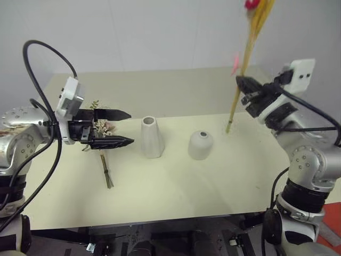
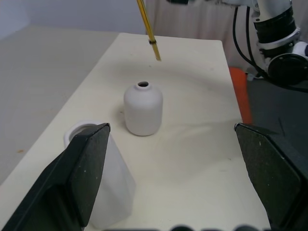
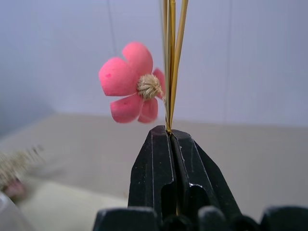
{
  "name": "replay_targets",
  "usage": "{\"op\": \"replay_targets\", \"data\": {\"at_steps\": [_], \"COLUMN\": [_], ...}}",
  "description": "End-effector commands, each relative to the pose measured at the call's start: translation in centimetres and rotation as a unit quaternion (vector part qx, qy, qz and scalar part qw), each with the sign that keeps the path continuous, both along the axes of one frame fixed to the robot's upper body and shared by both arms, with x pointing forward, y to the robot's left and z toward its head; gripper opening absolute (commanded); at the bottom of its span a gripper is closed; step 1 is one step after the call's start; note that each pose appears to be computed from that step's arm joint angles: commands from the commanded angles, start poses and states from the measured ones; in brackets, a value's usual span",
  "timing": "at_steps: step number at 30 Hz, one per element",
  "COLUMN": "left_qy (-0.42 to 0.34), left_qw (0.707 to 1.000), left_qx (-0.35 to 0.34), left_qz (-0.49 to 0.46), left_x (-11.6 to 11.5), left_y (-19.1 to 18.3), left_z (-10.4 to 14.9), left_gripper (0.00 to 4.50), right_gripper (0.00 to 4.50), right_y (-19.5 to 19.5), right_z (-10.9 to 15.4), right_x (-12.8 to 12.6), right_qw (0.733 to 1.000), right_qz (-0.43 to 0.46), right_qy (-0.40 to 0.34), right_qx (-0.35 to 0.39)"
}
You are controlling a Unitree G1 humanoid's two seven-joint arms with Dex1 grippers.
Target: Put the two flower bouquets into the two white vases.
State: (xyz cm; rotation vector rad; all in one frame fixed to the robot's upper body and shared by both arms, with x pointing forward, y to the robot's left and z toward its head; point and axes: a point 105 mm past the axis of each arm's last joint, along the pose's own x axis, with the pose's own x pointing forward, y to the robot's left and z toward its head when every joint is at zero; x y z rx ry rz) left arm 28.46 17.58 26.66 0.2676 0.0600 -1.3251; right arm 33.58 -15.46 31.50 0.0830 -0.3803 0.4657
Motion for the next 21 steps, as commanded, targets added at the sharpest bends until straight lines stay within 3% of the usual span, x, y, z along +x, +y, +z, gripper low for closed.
{"op": "replay_targets", "data": {"at_steps": [1, 12, 21], "left_qy": [-0.027, -0.028, -0.032], "left_qw": [1.000, 0.999, 0.999], "left_qx": [0.005, 0.006, 0.005], "left_qz": [-0.013, -0.018, -0.015], "left_x": [-0.2, 0.1, 0.2], "left_y": [-0.2, -0.4, -0.4], "left_z": [1.0, 1.0, 1.1], "left_gripper": [4.50, 4.50, 4.50], "right_gripper": [0.02, 0.02, 0.02], "right_y": [1.8, 4.8, 4.1], "right_z": [2.5, 0.3, -1.5], "right_x": [-1.9, -1.7, -0.6], "right_qw": [0.997, 0.995, 0.996], "right_qz": [0.034, 0.061, 0.025], "right_qy": [-0.069, -0.082, -0.085], "right_qx": [0.013, -0.011, -0.023]}}
